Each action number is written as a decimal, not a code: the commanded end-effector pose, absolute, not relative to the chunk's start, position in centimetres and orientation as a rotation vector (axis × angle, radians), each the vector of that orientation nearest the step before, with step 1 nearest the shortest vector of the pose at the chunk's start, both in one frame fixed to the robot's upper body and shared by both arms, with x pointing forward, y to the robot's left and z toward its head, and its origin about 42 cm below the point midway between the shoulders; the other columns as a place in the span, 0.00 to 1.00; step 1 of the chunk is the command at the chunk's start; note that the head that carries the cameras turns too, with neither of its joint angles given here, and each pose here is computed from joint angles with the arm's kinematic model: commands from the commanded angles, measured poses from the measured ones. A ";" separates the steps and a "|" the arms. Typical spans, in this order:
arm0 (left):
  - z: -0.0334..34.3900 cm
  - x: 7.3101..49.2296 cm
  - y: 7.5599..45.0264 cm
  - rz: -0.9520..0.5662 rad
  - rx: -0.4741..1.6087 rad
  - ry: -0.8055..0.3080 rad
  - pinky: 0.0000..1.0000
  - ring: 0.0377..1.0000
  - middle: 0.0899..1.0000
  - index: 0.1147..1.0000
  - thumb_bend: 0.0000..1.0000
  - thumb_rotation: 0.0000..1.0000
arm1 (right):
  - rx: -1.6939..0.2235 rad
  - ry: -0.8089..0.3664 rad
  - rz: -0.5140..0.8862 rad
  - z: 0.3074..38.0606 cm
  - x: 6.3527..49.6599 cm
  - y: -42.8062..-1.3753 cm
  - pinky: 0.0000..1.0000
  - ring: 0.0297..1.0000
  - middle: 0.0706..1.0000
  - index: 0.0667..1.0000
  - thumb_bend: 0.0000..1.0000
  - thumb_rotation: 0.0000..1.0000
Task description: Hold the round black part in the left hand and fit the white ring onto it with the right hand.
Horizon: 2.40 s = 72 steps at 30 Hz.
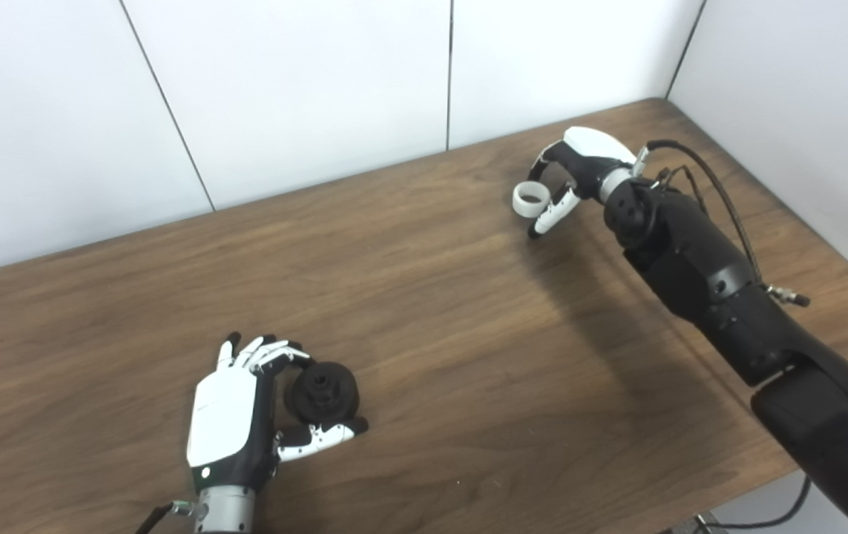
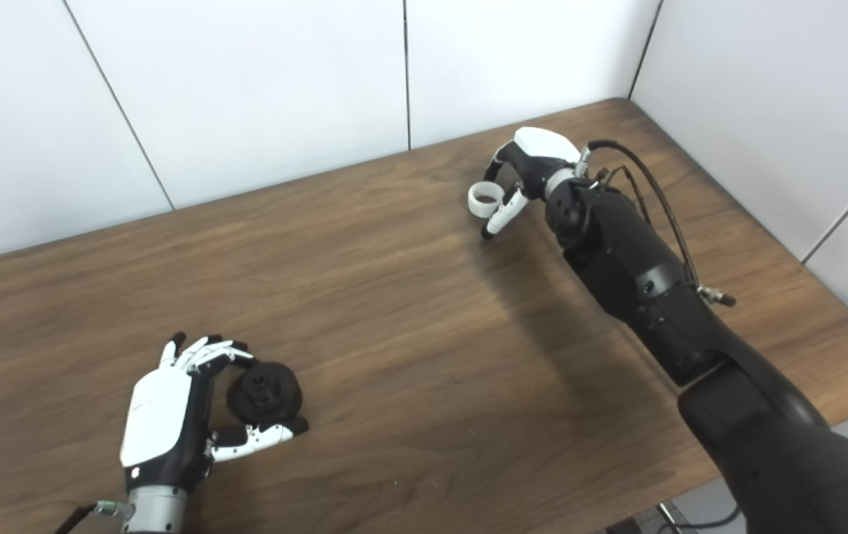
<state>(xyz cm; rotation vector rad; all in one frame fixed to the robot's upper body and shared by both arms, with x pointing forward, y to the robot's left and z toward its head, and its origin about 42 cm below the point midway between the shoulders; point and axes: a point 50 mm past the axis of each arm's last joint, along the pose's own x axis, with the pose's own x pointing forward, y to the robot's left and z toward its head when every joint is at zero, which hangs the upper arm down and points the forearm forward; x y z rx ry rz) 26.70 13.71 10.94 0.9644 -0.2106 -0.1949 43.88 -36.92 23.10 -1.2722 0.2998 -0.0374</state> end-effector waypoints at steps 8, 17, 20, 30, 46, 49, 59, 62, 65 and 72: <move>9.5 25.5 14.4 -0.216 0.995 -0.146 1.00 0.86 0.73 0.42 0.53 0.06 | -1.276 0.172 -0.092 26.0 44.3 -36.9 0.96 0.96 0.86 0.45 0.52 0.14; 9.5 25.5 14.4 -0.219 0.995 -0.141 1.00 0.87 0.74 0.42 0.53 0.06 | -1.281 0.157 -0.092 25.8 44.1 -36.9 0.93 0.96 0.83 0.45 0.52 0.13; 9.5 25.6 14.4 -0.217 0.997 -0.143 1.00 0.87 0.74 0.42 0.53 0.06 | -1.281 0.157 -0.089 25.9 44.1 -36.9 0.92 0.96 0.83 0.45 0.52 0.13; 9.8 25.6 14.1 -0.226 0.999 -0.138 1.00 0.87 0.75 0.42 0.53 0.06 | -1.322 0.113 -0.049 27.0 43.5 -36.3 0.98 0.97 0.84 0.45 0.52 0.13; 10.3 25.5 11.6 -0.228 1.013 -0.139 1.00 0.86 0.73 0.42 0.53 0.06 | -1.419 -0.144 0.213 31.8 38.9 -28.2 1.00 0.96 0.84 0.45 0.52 0.14; 10.4 25.5 11.2 -0.227 1.022 -0.132 1.00 0.86 0.73 0.42 0.53 0.06 | -1.424 -0.184 0.252 32.2 37.9 -27.0 1.00 0.97 0.85 0.45 0.52 0.13; 10.6 25.6 10.6 -0.234 1.018 -0.131 1.00 0.87 0.75 0.42 0.53 0.06 | -1.415 -0.295 0.411 32.1 34.1 -23.2 1.00 0.96 0.84 0.45 0.52 0.13; 10.6 25.6 10.6 -0.235 1.016 -0.129 1.00 0.87 0.75 0.42 0.53 0.06 | -1.399 -0.318 0.445 31.7 33.3 -22.2 1.00 0.96 0.84 0.45 0.52 0.14; 10.6 25.6 10.5 -0.236 1.015 -0.127 1.00 0.87 0.75 0.42 0.53 0.06 | -1.388 -0.349 0.481 31.5 32.7 -21.1 1.00 0.96 0.84 0.45 0.52 0.14; 10.4 25.6 10.3 -0.238 1.024 -0.131 1.00 0.87 0.74 0.42 0.53 0.06 | -1.344 -0.408 0.527 31.4 31.6 -19.2 1.00 0.97 0.85 0.45 0.53 0.14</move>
